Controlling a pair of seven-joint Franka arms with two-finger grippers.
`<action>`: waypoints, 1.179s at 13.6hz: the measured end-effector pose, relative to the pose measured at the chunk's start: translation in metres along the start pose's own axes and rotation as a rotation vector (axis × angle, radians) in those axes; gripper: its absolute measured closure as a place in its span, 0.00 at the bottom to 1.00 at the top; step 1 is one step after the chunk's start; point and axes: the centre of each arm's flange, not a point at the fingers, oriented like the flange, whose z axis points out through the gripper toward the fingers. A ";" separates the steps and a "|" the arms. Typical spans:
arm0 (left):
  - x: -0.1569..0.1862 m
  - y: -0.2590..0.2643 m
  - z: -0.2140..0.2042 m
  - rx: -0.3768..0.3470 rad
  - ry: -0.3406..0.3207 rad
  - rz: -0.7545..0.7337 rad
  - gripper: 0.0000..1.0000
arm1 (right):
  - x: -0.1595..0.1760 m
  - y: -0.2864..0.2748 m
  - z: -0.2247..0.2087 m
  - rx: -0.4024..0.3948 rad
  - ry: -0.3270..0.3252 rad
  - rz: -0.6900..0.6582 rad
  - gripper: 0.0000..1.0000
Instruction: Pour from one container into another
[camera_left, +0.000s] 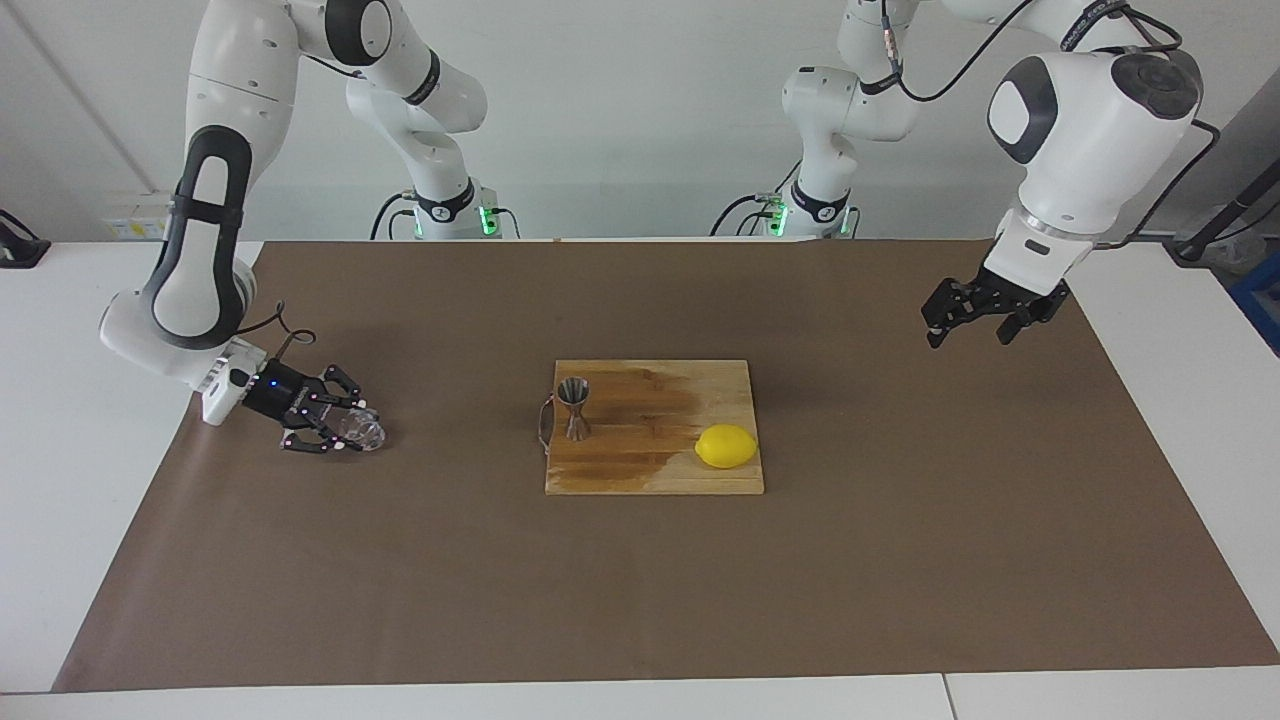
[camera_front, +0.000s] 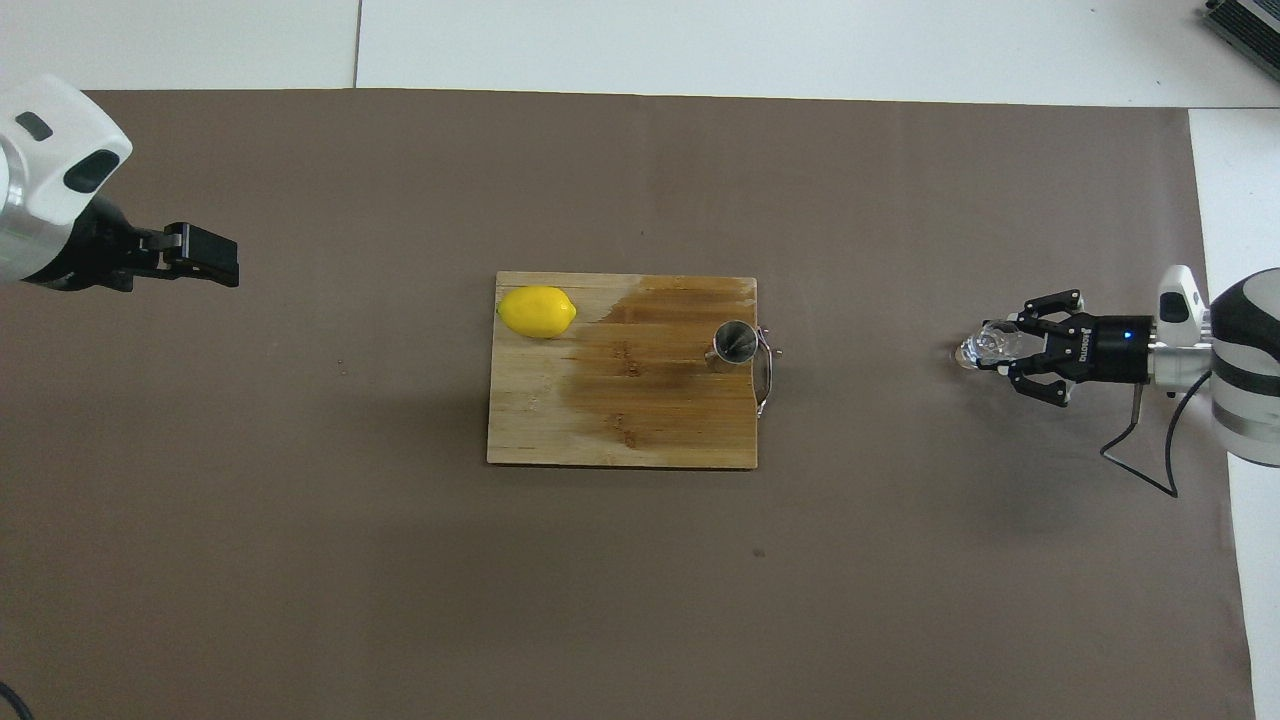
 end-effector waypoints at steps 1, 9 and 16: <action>-0.002 0.001 -0.002 -0.004 -0.005 0.003 0.00 | 0.011 0.003 -0.001 -0.005 0.001 -0.017 0.51; -0.008 -0.023 -0.018 -0.016 -0.054 -0.031 0.00 | 0.208 -0.023 0.011 -0.042 -0.146 0.015 0.51; -0.010 -0.020 -0.032 -0.019 -0.032 -0.033 0.00 | 0.309 -0.063 0.075 -0.077 -0.386 0.059 0.51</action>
